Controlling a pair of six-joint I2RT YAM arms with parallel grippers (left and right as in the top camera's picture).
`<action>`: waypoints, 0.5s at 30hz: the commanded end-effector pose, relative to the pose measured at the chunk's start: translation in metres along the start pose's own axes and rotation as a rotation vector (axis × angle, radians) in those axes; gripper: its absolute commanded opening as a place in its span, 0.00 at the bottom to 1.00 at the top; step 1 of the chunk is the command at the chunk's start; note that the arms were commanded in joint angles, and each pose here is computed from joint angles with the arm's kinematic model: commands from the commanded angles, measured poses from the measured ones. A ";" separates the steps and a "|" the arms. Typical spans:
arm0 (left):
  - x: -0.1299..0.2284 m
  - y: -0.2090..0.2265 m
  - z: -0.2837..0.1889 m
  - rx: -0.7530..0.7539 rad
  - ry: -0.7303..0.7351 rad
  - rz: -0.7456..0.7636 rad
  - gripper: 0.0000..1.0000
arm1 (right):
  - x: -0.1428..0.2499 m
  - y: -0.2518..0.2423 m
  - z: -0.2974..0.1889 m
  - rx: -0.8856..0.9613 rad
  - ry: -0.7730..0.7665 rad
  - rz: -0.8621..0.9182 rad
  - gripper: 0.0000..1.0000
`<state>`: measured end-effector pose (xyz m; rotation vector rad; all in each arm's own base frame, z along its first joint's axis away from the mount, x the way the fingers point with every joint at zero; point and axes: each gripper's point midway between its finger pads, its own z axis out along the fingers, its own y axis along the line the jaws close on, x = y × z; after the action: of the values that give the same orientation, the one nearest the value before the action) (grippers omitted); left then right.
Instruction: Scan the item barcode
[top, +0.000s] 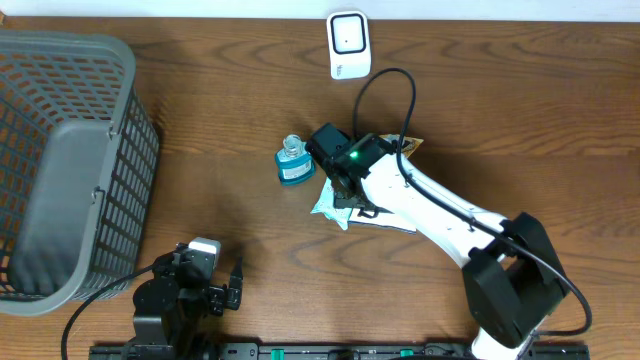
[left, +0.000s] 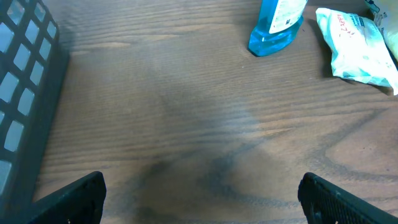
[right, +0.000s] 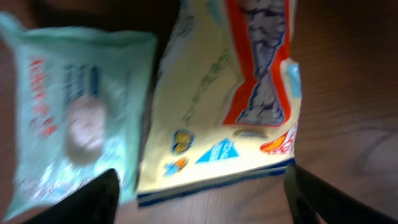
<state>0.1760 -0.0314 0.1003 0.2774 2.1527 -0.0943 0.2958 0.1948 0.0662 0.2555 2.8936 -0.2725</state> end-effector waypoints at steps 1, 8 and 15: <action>-0.002 -0.003 -0.001 0.013 -0.008 -0.006 0.99 | -0.009 -0.009 0.022 0.081 -0.039 0.083 0.75; -0.002 -0.003 -0.001 0.013 -0.008 -0.006 0.99 | -0.002 0.001 0.059 0.123 -0.001 0.031 0.69; -0.002 -0.003 -0.001 0.013 -0.008 -0.006 0.99 | 0.034 -0.015 0.099 0.237 0.180 -0.008 0.27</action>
<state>0.1761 -0.0314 0.1002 0.2774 2.1527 -0.0943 0.3012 0.1770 0.0034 0.2997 2.9218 -0.5253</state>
